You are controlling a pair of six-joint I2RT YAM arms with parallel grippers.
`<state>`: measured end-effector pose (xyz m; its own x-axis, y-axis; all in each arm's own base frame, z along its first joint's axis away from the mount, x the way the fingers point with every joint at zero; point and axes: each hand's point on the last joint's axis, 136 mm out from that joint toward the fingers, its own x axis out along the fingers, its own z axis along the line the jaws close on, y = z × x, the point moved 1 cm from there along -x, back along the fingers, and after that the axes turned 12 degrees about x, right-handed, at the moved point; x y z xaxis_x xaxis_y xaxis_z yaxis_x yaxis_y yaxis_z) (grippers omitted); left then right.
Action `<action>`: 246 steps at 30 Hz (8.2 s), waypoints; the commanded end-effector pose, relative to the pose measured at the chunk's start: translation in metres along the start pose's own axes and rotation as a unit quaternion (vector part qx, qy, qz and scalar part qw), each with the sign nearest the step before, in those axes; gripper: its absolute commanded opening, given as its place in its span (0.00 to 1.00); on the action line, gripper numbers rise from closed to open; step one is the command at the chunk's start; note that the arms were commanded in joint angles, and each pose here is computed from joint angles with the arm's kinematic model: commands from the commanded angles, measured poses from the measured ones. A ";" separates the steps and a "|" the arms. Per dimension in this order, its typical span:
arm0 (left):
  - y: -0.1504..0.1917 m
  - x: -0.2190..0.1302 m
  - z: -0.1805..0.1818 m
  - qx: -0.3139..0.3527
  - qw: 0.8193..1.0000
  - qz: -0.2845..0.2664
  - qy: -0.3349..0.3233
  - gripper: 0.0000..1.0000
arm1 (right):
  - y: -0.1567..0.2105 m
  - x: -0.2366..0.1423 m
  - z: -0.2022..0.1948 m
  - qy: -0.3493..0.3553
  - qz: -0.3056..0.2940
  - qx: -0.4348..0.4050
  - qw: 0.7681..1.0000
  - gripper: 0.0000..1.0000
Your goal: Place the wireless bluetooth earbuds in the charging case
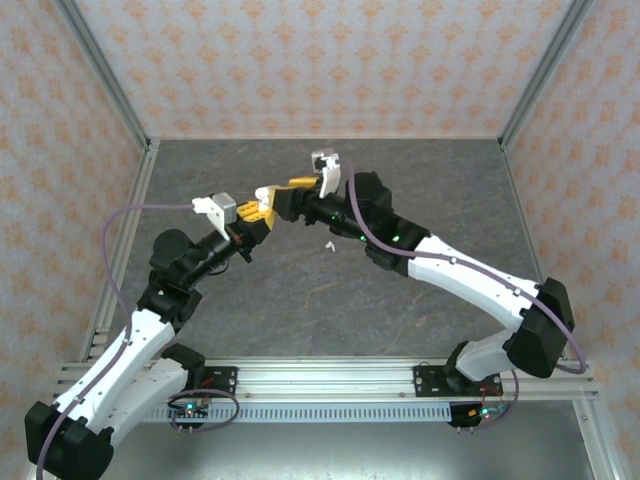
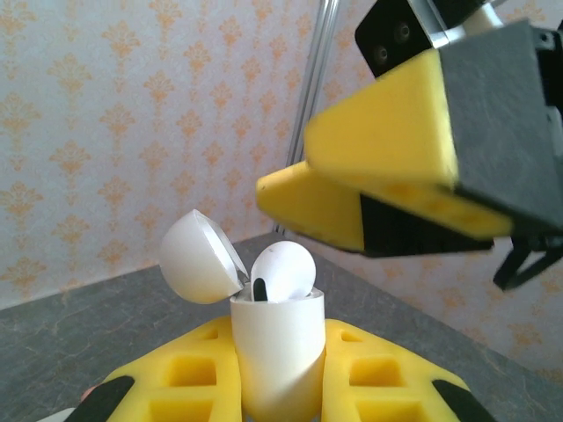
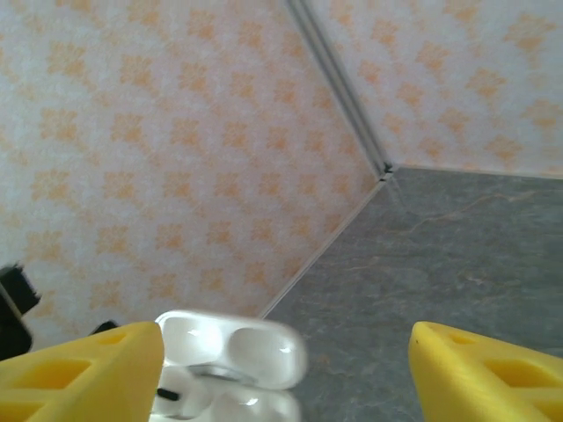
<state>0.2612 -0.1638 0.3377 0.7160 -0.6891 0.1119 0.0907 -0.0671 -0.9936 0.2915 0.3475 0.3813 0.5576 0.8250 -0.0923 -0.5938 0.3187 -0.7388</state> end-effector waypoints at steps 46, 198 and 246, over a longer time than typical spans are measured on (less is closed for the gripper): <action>-0.026 -0.009 -0.008 0.039 0.999 -0.021 0.005 0.01 | 0.203 0.024 -0.306 0.441 0.397 -0.001 0.805 0.46; -0.029 0.006 -0.028 0.030 0.998 -0.026 0.054 0.00 | -0.008 -0.043 0.075 -0.257 0.108 -0.025 0.960 0.82; 0.285 0.120 0.047 -0.280 0.857 0.429 -0.057 0.10 | 0.044 -0.104 -0.256 0.401 0.071 0.116 0.906 0.99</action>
<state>0.4015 -0.2223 0.0656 0.4448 -0.5366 -0.7171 -0.8034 0.1148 -0.5843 0.3594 0.1621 0.1967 0.6690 0.3157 -0.6729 -0.7352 0.4142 -0.5366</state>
